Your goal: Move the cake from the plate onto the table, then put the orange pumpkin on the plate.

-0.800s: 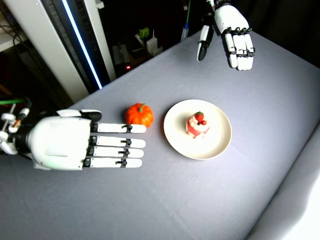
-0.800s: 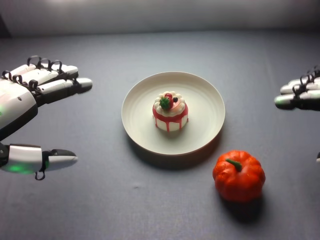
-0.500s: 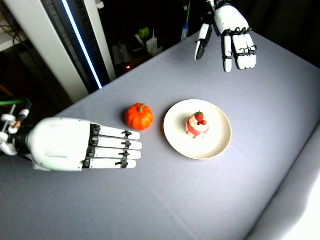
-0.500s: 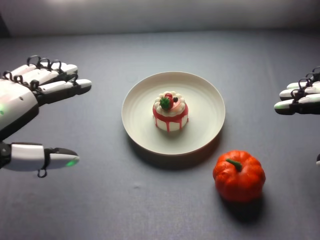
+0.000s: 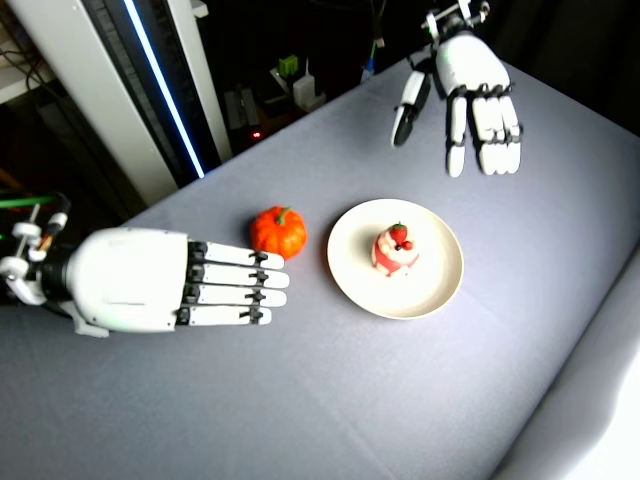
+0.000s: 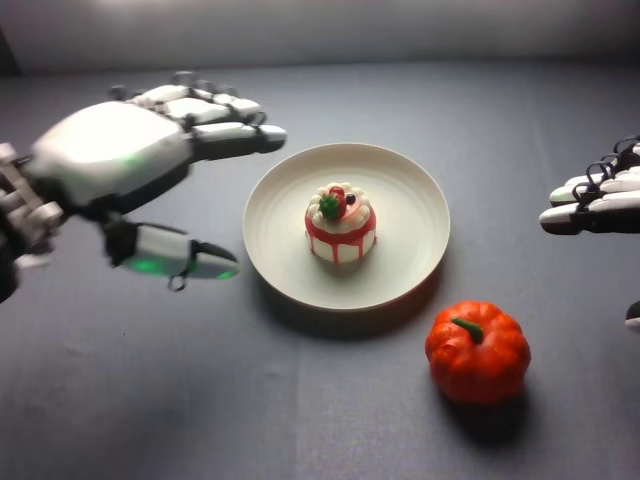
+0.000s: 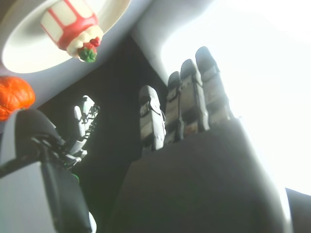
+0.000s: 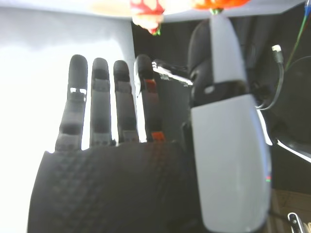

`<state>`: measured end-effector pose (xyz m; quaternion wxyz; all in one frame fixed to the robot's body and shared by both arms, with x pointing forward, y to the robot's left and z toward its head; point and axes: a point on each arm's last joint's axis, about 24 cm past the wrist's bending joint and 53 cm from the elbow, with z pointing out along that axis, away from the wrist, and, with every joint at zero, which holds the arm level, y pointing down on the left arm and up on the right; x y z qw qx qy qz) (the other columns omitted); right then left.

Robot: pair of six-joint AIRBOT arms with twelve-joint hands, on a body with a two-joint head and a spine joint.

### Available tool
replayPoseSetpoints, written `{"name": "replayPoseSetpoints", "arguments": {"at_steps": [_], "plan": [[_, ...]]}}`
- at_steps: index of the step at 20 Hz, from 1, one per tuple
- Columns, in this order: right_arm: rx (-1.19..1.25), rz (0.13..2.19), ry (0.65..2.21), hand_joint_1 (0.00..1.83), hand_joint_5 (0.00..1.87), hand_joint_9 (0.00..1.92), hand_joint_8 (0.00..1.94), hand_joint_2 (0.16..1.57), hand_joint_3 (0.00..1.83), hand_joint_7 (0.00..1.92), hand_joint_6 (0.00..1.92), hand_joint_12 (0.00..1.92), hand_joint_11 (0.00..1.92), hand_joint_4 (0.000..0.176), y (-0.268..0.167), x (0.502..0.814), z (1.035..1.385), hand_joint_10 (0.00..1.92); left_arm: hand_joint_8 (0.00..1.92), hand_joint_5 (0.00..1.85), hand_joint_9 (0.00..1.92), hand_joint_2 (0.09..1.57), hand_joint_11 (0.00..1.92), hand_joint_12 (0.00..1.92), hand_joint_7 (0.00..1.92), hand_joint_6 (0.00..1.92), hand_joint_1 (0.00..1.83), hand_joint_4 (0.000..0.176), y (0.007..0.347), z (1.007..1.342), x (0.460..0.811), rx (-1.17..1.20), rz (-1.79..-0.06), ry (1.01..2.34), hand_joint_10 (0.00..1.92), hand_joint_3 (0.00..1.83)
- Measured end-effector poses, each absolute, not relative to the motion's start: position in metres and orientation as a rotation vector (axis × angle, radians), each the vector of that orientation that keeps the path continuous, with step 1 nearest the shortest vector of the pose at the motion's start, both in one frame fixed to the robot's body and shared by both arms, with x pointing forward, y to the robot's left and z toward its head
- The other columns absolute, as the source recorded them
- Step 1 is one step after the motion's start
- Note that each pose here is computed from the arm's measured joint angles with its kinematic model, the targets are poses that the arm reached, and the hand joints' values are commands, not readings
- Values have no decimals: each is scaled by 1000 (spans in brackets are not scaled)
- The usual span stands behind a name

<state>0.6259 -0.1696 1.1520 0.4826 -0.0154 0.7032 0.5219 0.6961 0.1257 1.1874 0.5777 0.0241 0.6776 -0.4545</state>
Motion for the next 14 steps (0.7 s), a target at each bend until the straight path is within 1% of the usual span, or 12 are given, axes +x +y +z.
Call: {"name": "replayPoseSetpoints", "arguments": {"at_steps": [2,3,4,5,6,7,9,10,11,12,13,14], "plan": [[-39,1279,1712,992,494,306,2,1159,5,359,1,872,0,0,-168,624,1152,10,4,378,406,838,3,958,312,0,958,104,100,1196,712,94,-1063,1593,15,0],[-43,1285,1710,971,474,281,1,1183,5,335,0,782,0,8,-166,623,1153,3,0,333,387,849,0,956,290,0,906,134,91,1200,715,110,-1066,1587,5,3],[-47,1291,1706,940,466,287,6,1207,10,346,0,759,0,21,-165,622,1153,5,1,303,358,870,0,881,273,0,871,152,82,1201,716,128,-1069,1589,2,6],[-49,1296,1703,958,469,306,4,1214,5,349,1,792,0,21,-163,622,1154,8,7,291,357,884,0,864,287,0,855,153,71,1199,718,156,-1061,1601,3,9],[-52,1301,1697,921,461,320,1,1220,3,331,0,851,0,38,-161,623,1155,8,1,296,427,864,33,948,357,0,880,171,61,1193,721,176,-1047,1624,8,2],[-58,1308,1686,915,464,320,0,1227,5,323,2,864,0,37,-159,624,1158,6,0,314,499,841,116,1040,395,0,891,175,55,1190,724,184,-1038,1636,12,0],[-63,1327,1675,930,464,330,5,1236,1,330,2,900,0,6,-154,623,1159,10,0,334,443,830,107,1094,329,10,924,173,44,1184,731,186,-1028,1658,0,0],[-71,1327,1678,910,444,353,6,1253,4,346,1,969,0,4,-152,622,1158,13,0,377,428,821,153,1030,331,4,936,147,39,1180,733,189,-1022,1671,0,0],[-74,1327,1680,920,439,362,6,1259,3,355,1,998,0,0,-151,622,1157,13,0,354,362,862,93,905,296,0,909,141,34,1178,734,194,-1021,1678,0,0],[-73,1328,1678,932,438,362,5,1261,2,356,1,1002,0,0,-151,622,1158,11,3,362,439,865,179,902,347,1,921,135,26,1174,734,200,-1021,1691,13,0],[-74,1329,1672,942,445,377,5,1266,2,363,3,1072,0,0,-151,623,1159,14,3,439,551,852,347,888,425,2,999,105,19,1171,734,206,-1026,1697,22,0],[-71,1331,1668,954,454,389,5,1265,0,373,4,1126,0,0,-152,623,1161,15,40,476,661,858,400,1335,709,10,1026,92,14,1168,733,214,-1027,1702,357,0]]}}
